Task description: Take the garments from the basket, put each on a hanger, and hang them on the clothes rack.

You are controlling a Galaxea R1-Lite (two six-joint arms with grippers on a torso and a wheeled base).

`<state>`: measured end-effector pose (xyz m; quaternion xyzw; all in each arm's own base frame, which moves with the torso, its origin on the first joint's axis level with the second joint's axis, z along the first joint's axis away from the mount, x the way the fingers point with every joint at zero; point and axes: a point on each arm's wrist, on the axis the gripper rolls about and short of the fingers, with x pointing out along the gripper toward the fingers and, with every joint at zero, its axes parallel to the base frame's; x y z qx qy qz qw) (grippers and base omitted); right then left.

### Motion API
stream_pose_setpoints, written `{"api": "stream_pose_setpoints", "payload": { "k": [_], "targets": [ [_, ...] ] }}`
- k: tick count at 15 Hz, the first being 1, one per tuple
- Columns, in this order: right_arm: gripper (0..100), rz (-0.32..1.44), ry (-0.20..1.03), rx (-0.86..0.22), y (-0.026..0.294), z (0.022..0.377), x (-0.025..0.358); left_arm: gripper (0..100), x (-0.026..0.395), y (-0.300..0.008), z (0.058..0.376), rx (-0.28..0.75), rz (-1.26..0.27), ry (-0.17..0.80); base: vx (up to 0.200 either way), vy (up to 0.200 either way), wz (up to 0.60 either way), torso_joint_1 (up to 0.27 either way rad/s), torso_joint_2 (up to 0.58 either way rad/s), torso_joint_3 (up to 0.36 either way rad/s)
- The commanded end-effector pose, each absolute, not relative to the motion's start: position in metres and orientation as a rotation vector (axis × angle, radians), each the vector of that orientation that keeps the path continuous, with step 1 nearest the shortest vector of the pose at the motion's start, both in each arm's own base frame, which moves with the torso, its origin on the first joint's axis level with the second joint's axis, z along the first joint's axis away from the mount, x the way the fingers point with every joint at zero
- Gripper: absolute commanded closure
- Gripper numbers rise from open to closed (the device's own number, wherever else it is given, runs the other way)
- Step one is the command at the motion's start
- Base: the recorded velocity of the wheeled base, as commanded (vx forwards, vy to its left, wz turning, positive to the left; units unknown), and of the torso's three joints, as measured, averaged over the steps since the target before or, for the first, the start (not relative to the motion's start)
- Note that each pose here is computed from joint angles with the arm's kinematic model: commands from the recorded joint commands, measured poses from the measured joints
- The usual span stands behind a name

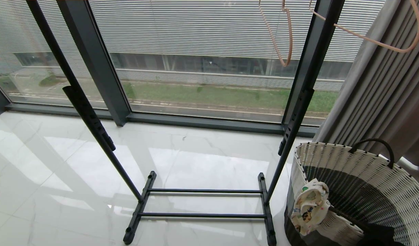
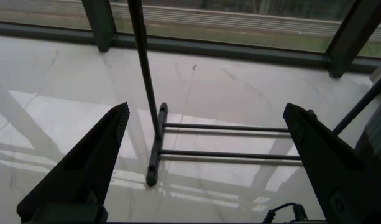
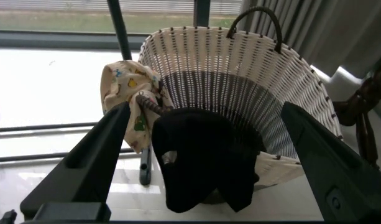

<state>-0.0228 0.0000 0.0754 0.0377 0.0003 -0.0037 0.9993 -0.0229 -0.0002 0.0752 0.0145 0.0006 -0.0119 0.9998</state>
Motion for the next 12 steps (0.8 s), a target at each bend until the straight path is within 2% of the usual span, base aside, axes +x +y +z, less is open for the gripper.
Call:
{"api": "stream_pose_setpoints", "payload": {
  "k": [1,6,7,8,9,10,12],
  "targets": [
    [0,-0.008,0.001,0.075,0.000,0.075,-0.023,0,-0.023,0.000,0.075,0.028,-0.023,0.001,0.000,0.000,0.00,0.000,0.00,0.000],
    [0,0.014,-0.024,0.014,0.001,0.080,-0.024,0,-0.023,0.000,0.075,0.028,-0.023,0.001,0.000,0.000,0.00,0.000,0.00,0.000],
    [0,0.048,-0.064,0.023,0.001,0.093,-0.027,0,-0.023,0.000,0.075,0.028,-0.025,0.003,0.000,0.000,0.00,0.000,0.00,0.000],
    [0,0.138,-0.054,0.101,0.001,0.134,-0.027,0,-0.023,0.000,0.075,0.028,-0.023,0.001,0.000,0.000,0.00,0.000,0.00,0.000],
    [0,0.151,-0.004,0.073,0.001,0.150,-0.021,0,-0.023,0.000,0.075,0.028,-0.025,0.001,0.000,0.000,0.00,0.000,0.00,0.000],
    [0,0.181,0.108,-0.066,0.002,0.166,-0.005,0,-0.023,0.000,0.075,0.029,-0.025,0.003,0.000,0.000,0.00,0.000,0.00,0.000],
    [0,0.245,0.341,-0.310,0.004,0.159,0.022,0,-0.023,0.000,0.075,0.029,-0.025,0.003,0.000,0.000,0.00,0.000,0.00,0.000]
  ]
}}
